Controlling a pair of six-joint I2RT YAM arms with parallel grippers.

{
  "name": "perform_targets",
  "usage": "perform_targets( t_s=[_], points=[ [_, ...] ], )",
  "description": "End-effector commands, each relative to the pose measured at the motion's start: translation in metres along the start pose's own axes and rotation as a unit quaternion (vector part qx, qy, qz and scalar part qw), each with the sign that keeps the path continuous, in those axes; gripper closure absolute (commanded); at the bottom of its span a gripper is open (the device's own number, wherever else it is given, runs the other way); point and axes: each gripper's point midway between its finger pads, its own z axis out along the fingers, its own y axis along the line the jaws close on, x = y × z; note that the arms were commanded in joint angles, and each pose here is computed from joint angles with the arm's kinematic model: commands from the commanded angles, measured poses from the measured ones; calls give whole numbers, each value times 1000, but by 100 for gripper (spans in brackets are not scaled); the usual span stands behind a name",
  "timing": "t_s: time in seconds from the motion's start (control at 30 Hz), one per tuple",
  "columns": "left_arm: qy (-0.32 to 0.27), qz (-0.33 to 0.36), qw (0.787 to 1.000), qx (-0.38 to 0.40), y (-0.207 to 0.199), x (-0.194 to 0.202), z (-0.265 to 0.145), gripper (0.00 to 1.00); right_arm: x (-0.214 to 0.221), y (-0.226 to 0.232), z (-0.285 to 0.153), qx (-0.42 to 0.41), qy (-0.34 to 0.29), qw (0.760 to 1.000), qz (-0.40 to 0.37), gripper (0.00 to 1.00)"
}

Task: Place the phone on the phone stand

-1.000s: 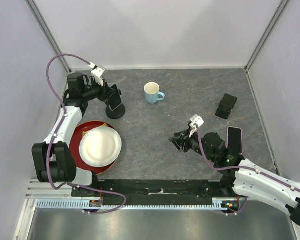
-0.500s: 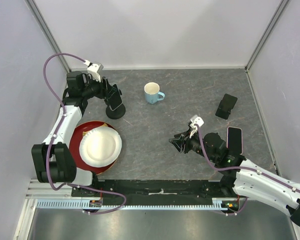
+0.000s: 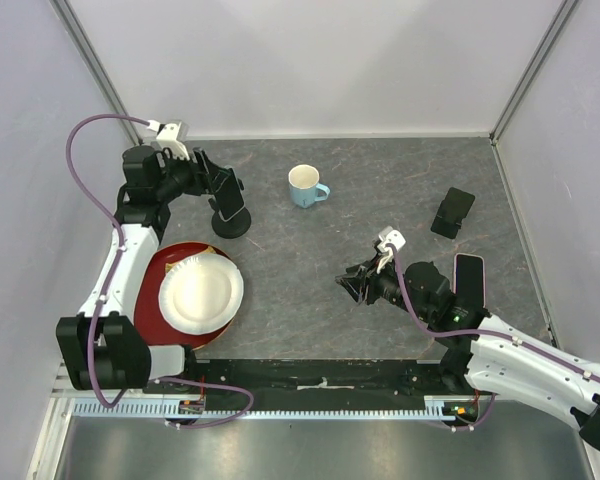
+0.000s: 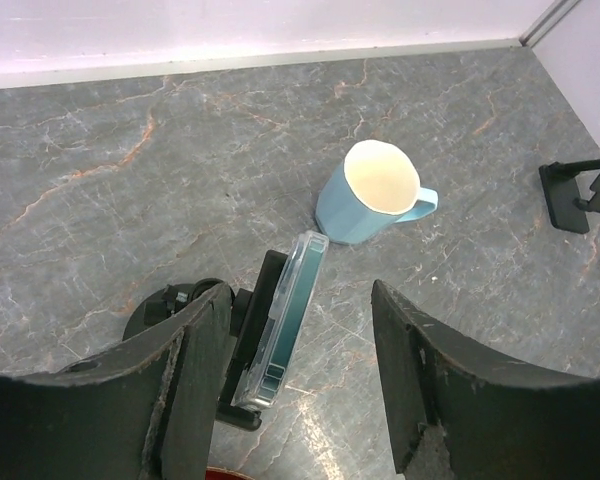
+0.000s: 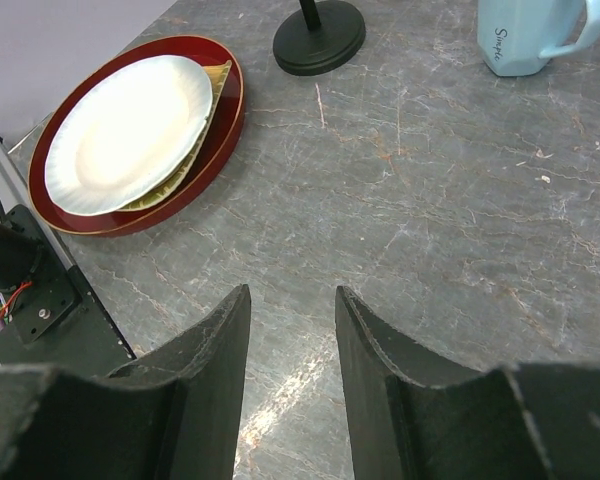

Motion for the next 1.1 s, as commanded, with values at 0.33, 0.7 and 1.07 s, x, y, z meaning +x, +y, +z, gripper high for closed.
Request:
perform_targets(
  t_s=[0.33, 0.7, 1.07],
  points=[
    [15, 57, 998, -24, 19, 4, 12, 51, -27, 10, 0, -15, -32, 999, 3, 53],
    [7, 72, 996, -52, 29, -4, 14, 89, -22, 12, -1, -27, -26, 999, -20, 53],
    [-26, 84, 989, -118, 50, -46, 16, 98, -13, 8, -4, -26, -20, 999, -32, 52]
  ],
)
